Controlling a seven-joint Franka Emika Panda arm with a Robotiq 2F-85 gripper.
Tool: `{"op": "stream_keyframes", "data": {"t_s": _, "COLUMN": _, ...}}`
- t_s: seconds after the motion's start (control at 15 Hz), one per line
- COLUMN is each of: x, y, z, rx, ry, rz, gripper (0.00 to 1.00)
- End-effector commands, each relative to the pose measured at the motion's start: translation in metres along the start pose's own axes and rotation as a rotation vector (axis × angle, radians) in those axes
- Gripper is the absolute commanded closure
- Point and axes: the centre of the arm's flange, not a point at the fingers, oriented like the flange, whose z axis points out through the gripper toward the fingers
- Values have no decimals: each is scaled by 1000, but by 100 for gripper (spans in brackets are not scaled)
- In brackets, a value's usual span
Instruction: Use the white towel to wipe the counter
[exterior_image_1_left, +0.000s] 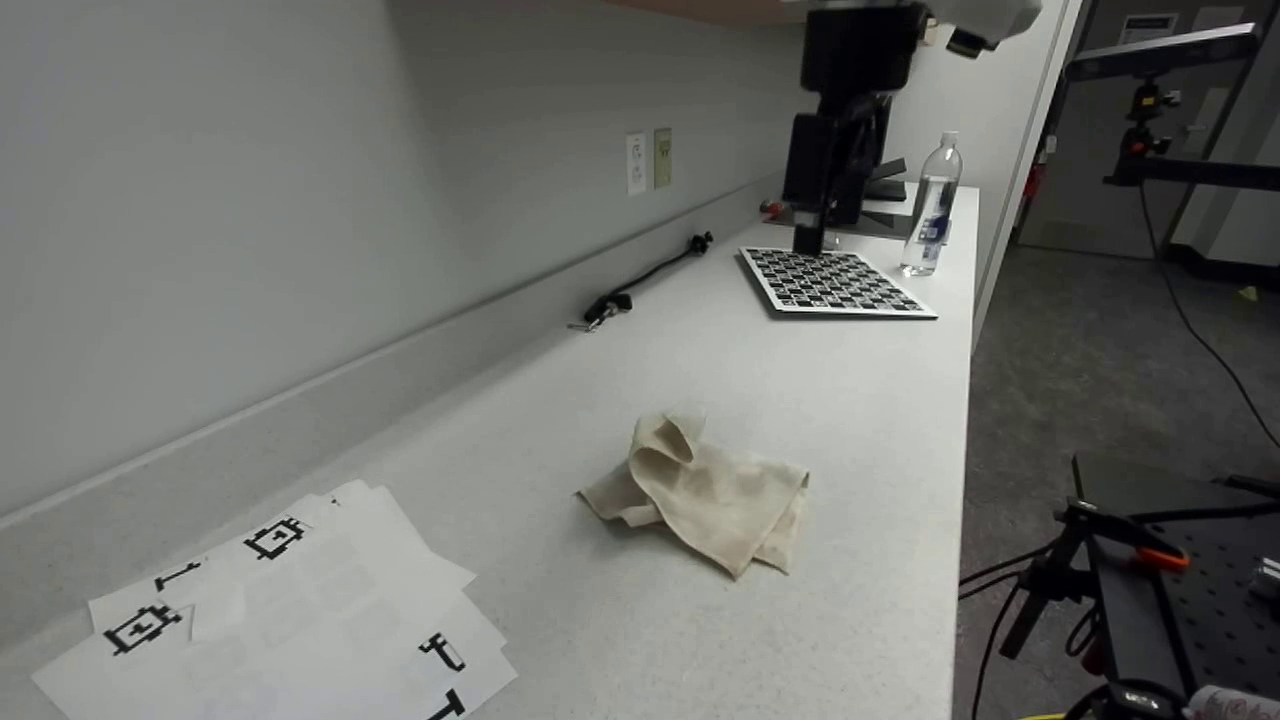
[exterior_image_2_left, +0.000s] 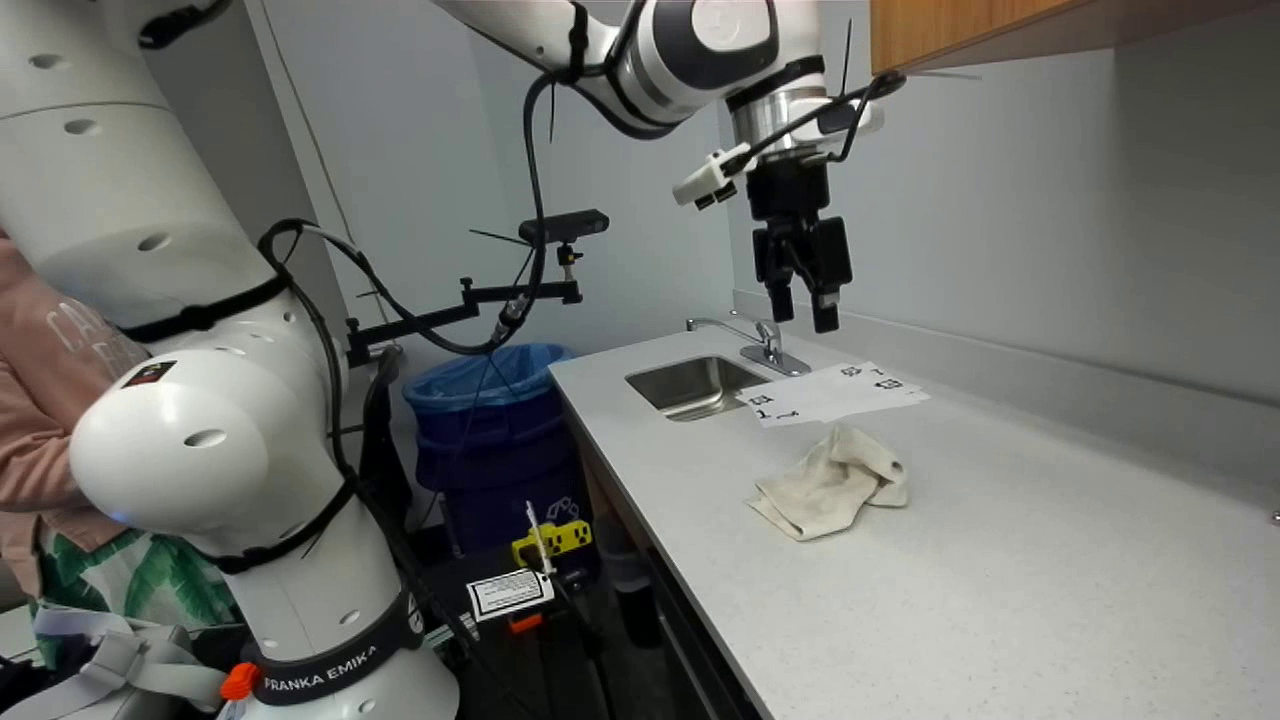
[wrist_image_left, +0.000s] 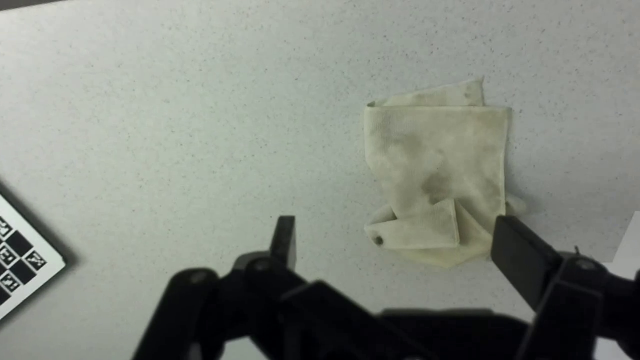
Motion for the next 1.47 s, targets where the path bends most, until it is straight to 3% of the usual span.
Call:
{"op": "stream_keyframes", "data": {"t_s": 0.0, "x": 16, "y": -36, "z": 45, "rx": -8, "ry": 37, "rz": 24, "gripper": 0}}
{"op": "stream_keyframes", "data": {"t_s": 0.33, "x": 44, "y": -73, "z": 95, "rx": -3, "ry": 71, "rz": 47, "gripper": 0}}
{"op": "stream_keyframes", "data": {"t_s": 0.67, "x": 57, "y": -90, "z": 135, "rx": 6, "ry": 28, "rz": 93, "gripper": 0}}
{"op": "stream_keyframes", "data": {"t_s": 0.8, "x": 43, "y": -83, "z": 132, "rx": 10, "ry": 12, "rz": 79, "gripper": 0}}
{"op": "stream_keyframes", "data": {"t_s": 1.4, "x": 53, "y": -86, "z": 152, "rx": 18, "ry": -1, "rz": 72, "gripper": 0}}
